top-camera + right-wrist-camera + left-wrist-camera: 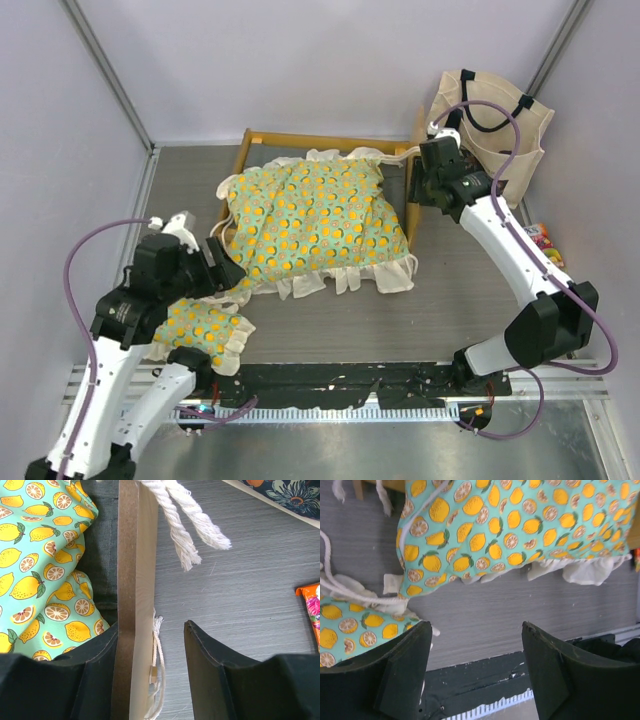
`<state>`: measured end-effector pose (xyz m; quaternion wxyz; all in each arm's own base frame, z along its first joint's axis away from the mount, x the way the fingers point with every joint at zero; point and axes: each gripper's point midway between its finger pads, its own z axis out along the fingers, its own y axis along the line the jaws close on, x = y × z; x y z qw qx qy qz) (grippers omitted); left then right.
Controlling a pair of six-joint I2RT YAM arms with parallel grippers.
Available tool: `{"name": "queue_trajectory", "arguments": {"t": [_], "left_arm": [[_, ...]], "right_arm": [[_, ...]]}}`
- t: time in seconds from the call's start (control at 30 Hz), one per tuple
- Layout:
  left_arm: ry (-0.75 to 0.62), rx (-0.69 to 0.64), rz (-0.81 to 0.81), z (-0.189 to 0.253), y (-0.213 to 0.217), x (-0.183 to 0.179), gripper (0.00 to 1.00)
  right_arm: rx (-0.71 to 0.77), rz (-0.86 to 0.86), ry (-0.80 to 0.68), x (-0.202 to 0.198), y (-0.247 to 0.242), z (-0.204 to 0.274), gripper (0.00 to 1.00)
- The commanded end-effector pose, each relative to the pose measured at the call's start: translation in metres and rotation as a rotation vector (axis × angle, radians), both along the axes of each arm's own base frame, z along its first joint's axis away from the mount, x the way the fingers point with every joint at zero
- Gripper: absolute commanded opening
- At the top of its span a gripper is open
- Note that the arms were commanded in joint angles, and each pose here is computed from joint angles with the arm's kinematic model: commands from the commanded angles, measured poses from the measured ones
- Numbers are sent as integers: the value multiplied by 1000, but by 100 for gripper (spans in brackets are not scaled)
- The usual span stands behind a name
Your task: Set up the pet bed
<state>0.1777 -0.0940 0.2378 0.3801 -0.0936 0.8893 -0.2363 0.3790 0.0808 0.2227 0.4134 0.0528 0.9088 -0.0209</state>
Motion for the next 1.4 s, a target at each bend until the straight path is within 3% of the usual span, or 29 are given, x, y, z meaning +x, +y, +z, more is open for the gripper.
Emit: {"name": "queue_trajectory", "arguments": {"t": [0.0, 0.23, 0.53, 0.63, 0.83, 1.03, 1.17, 1.2, 1.33, 1.37], "left_arm": [[80, 94, 149, -28, 9, -5, 77], [195, 72, 275, -78, 2, -27, 78], [348, 242, 347, -135, -4, -44, 75], [380, 176, 337, -158, -25, -40, 76], [394, 188, 435, -189, -1, -47, 78], [308, 82, 533, -186, 29, -20, 76], [402, 42, 587, -201, 44, 0, 76], [482, 57, 574, -212, 44, -2, 77], [489, 60, 588, -208, 69, 33, 81], [486, 44, 654, -205, 88, 40, 81]], "right_arm": [[-26, -108, -122, -1, -29, 33, 1], [-45, -80, -133, -11, -43, 43, 2], [0, -28, -134, -9, -31, 47, 2], [17, -18, -151, -9, -29, 55, 2], [61, 13, -164, -12, -20, 60, 2], [85, 24, -168, -14, -16, 60, 3], [119, 42, -157, -16, -10, 57, 3], [121, 42, -153, -18, -10, 56, 3], [104, 24, -129, -23, -14, 49, 3], [101, 19, -127, -24, -15, 48, 3]]}}
